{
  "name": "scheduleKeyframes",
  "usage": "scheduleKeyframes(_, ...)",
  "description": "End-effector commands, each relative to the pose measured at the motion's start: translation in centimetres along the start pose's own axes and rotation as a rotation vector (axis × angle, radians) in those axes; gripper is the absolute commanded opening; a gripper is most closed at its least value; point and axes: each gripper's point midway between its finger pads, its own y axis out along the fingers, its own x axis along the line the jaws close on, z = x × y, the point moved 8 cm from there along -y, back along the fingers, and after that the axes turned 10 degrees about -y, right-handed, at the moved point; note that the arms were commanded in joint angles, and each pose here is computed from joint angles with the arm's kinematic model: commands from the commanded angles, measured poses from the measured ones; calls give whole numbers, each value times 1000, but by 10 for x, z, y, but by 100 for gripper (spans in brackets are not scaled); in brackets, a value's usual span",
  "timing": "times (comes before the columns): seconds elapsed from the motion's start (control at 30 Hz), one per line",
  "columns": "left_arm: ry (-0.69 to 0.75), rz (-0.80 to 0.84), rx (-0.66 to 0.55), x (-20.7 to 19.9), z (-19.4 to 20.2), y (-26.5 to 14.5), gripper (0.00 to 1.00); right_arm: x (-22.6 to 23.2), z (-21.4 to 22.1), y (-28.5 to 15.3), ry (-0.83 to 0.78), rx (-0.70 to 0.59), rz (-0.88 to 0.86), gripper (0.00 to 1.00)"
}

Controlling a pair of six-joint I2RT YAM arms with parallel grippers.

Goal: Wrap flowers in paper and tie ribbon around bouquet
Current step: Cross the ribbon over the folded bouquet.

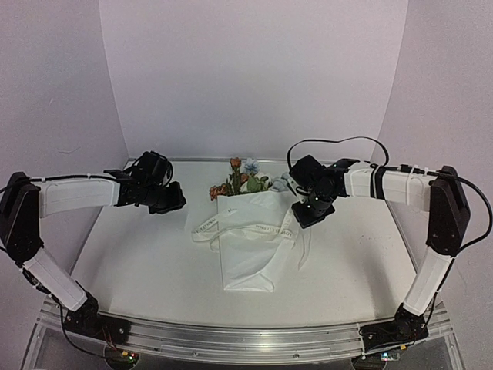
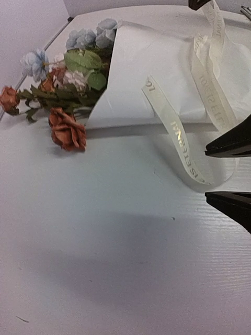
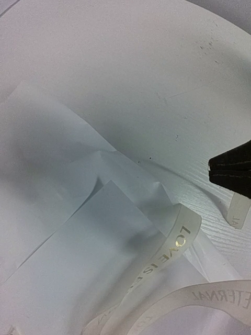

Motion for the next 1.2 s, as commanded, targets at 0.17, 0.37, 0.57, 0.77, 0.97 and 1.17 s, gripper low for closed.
scheduleKeyframes(0.17,-231,97,-21,43,24,-1,29,-5,-12,-12,-12,-42,13,0)
scheduleKeyframes(0.37,44,284,80,-4,20,-3,37,-6,-29,-19,-99,-82,22,0)
scheduleKeyframes(0.57,299,404,130,-64,20,-2,42,-2,-65,-22,-113,-153,-24,0)
scheduleKeyframes(0.77,398,494,160,-96,19,10,43,-1,-103,-18,-77,-228,-17,0)
scheduleKeyframes(0.97,394,461,174,-89,24,20,42,-7,-130,-13,-9,-291,65,0)
scheduleKeyframes(1.17,337,447,195,-76,35,22,39,-10,-141,-2,110,-297,82,0)
